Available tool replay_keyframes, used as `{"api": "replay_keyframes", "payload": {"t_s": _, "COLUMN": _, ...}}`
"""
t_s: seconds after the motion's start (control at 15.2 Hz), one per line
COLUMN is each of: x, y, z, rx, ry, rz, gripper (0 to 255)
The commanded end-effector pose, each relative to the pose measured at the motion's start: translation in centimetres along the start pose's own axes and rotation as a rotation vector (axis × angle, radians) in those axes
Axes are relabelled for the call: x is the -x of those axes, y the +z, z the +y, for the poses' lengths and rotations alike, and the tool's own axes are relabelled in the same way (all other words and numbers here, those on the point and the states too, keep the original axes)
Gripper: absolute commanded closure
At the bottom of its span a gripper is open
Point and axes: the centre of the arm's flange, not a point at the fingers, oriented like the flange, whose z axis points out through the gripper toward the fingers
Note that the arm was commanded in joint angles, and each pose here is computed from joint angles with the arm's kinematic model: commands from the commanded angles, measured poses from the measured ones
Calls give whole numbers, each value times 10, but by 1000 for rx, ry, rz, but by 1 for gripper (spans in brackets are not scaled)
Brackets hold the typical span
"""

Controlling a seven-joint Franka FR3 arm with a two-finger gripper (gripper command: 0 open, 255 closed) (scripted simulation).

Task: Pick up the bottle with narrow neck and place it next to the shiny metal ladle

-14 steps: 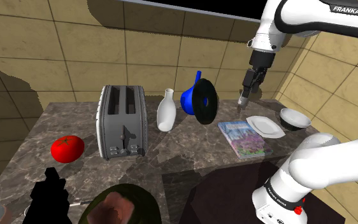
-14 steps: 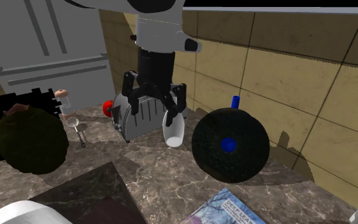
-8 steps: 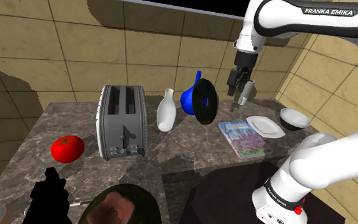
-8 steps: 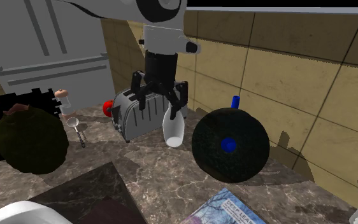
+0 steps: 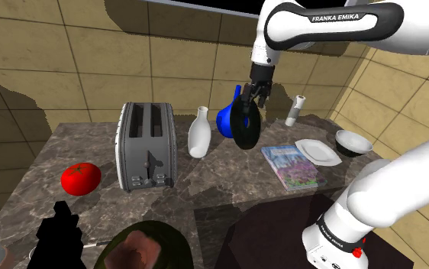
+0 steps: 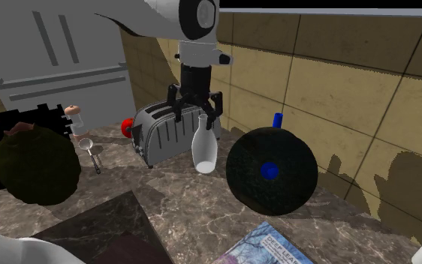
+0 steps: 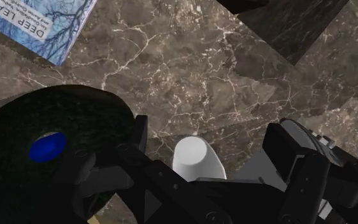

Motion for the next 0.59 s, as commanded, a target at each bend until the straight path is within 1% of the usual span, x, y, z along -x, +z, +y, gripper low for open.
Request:
{"api": "replay_keyframes", "payload": {"t_s": 0.0, "x": -27, "y": 7, "z": -9, "rx": 8, "ry": 0, "rz": 5, "gripper": 0}}
{"api": "replay_keyframes", "payload": {"t_s": 0.53, "x": -125, "y": 28, "z": -38, "rx": 43, "ry": -1, "rz": 20, "gripper": 0}}
